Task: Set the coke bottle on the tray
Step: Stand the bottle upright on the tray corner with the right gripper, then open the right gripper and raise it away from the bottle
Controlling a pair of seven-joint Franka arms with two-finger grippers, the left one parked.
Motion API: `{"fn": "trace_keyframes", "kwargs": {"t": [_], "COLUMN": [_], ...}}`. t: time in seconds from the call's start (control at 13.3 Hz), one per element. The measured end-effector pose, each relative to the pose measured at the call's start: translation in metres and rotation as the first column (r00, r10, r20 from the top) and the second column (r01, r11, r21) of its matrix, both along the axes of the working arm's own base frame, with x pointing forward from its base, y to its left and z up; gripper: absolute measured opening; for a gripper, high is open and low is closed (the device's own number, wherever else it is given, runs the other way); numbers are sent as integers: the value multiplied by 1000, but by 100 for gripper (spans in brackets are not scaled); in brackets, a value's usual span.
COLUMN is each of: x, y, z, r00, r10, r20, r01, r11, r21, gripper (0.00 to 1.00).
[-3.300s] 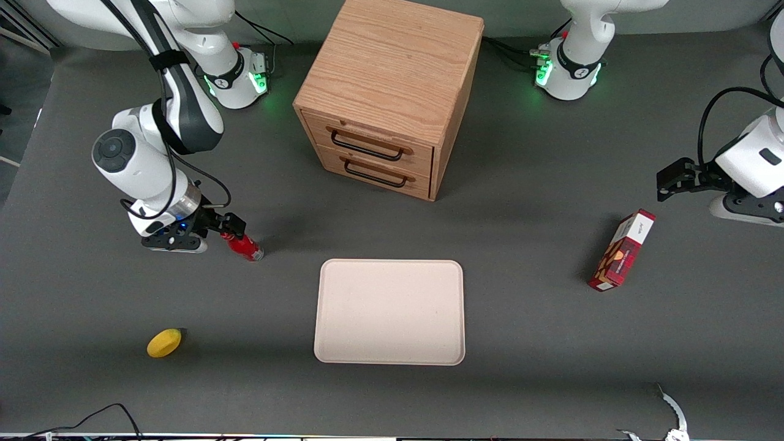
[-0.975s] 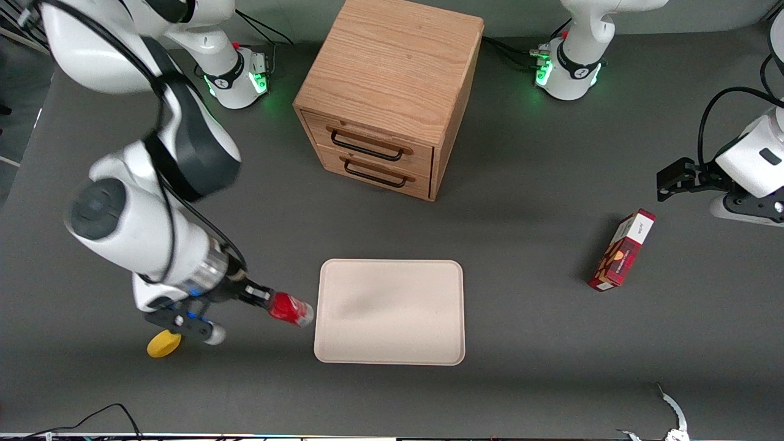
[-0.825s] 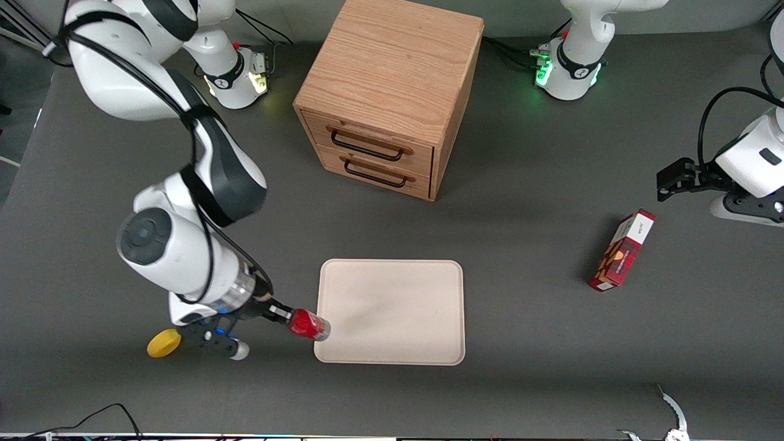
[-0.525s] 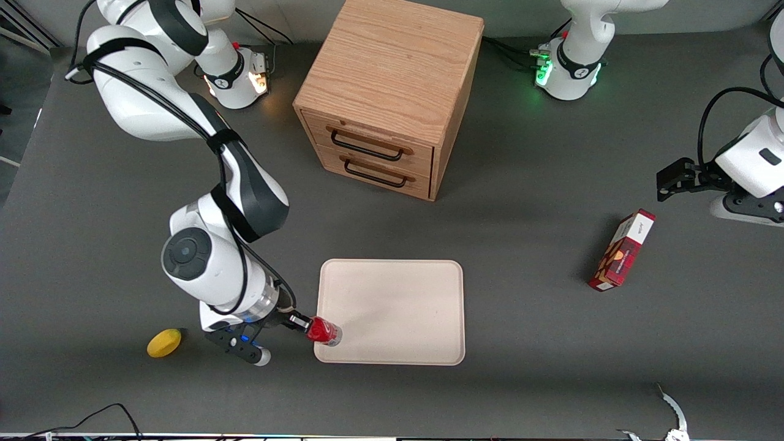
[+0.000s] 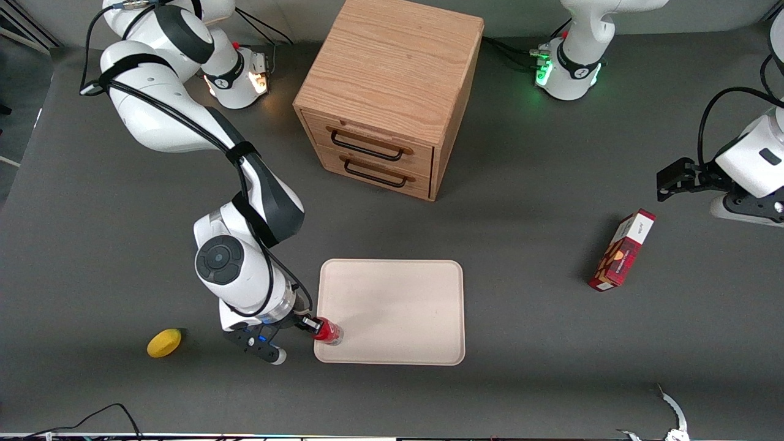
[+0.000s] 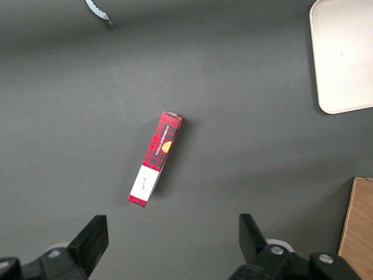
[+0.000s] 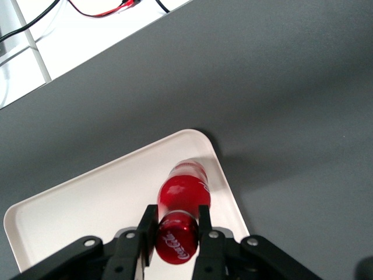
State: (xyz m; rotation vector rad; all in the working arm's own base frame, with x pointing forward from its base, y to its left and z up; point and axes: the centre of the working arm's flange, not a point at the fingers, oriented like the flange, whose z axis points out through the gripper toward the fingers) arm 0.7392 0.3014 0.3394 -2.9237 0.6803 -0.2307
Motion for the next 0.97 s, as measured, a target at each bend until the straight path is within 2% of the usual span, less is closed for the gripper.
{"fn": "trace_keyframes", "kwargs": {"t": [0.07,0.15,0.3,0.53,0.6,0.82,0.9,0.97], "x": [0,1,0,-4,-8,-39,-58,-84], "y": [0,0,1,9,10,6,1,-7], "z": [1,1,3,29,50,150,196,240], "r00": [1000,1000,1000,1000,1000,999,997,991], "r10": [0,2,5,16,17,42,77,132], "r20": [5,9,16,20,20,12,21,26], "r01": [0,-2,-5,-16,-17,-42,-76,-129], "r11": [1000,1000,1000,1000,1000,999,996,988], "r21": [-1,-7,-7,10,5,-19,-43,-86], "gripper": [35,43,62,96,100,100,100,100]}}
